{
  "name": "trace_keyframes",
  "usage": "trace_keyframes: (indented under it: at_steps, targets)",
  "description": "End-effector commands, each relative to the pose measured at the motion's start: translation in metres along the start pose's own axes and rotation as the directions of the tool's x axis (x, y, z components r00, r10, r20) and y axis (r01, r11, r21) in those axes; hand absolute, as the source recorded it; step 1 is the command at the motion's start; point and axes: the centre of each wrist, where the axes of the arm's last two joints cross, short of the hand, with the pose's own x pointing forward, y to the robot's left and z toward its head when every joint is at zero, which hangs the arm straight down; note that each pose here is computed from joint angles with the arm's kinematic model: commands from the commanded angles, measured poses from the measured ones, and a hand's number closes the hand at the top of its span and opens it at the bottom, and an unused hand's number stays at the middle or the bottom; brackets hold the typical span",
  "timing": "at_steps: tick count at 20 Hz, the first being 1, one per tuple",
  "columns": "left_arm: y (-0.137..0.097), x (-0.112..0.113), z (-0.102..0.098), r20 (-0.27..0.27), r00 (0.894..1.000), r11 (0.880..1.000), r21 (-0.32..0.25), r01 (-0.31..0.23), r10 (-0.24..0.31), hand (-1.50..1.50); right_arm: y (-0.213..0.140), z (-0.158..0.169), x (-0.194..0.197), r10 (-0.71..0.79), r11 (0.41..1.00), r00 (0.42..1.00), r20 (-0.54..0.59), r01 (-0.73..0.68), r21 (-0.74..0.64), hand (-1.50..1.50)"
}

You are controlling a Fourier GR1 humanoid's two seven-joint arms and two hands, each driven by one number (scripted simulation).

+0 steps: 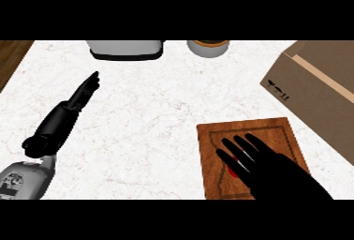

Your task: Pick the can from the cutting board and place it in the cardboard box

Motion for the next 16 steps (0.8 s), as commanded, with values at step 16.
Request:
trace_keyframes:
  at_steps: [16]
  targets:
    - [0.014, -0.004, 0.003, -0.006, 1.0, 1.0, 0.005, 0.0, 0.0, 0.0, 0.033, -0.041, -0.02, 0.02, 1.0, 1.0, -0.024, -0.019, 0.025, -1.5]
